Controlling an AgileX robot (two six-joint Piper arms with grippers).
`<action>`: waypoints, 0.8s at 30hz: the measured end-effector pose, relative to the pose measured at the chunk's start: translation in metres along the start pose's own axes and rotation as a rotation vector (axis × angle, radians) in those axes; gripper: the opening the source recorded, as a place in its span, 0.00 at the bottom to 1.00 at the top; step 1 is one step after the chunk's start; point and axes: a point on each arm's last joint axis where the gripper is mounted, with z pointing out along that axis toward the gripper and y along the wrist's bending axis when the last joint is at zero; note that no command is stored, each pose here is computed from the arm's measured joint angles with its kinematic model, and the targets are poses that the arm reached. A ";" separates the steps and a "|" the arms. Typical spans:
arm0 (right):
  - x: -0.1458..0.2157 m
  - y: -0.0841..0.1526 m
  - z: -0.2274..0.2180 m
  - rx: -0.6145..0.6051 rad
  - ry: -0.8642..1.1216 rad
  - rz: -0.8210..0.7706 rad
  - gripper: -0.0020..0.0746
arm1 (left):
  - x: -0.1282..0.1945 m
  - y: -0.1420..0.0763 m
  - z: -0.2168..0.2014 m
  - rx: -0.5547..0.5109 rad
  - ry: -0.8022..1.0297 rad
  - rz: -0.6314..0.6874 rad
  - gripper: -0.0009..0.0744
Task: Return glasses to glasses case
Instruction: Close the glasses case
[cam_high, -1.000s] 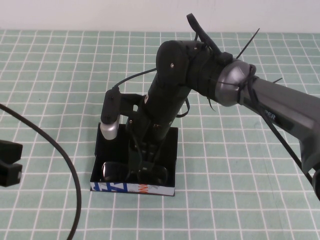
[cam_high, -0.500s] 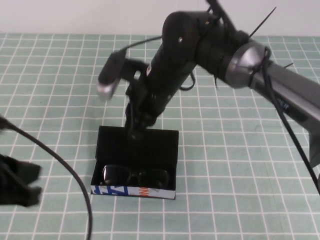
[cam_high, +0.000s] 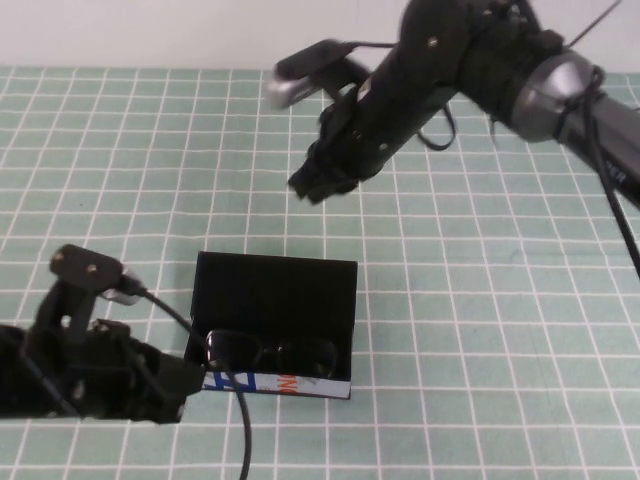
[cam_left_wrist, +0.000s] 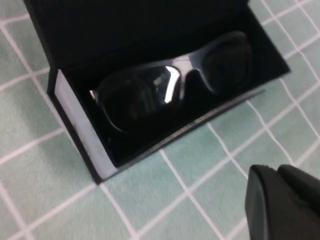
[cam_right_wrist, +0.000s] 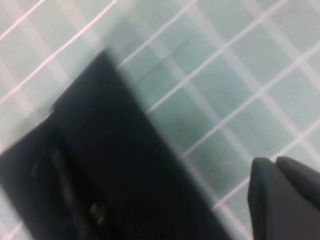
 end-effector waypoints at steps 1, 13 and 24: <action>0.000 -0.007 -0.001 0.009 -0.019 0.040 0.01 | 0.000 0.003 0.006 0.009 0.004 -0.015 0.01; 0.015 -0.052 0.054 -0.084 -0.080 0.287 0.01 | 0.010 0.025 0.044 0.023 0.063 -0.086 0.01; 0.029 -0.054 0.088 -0.172 -0.032 0.289 0.01 | 0.009 0.030 0.045 -0.025 0.049 -0.083 0.01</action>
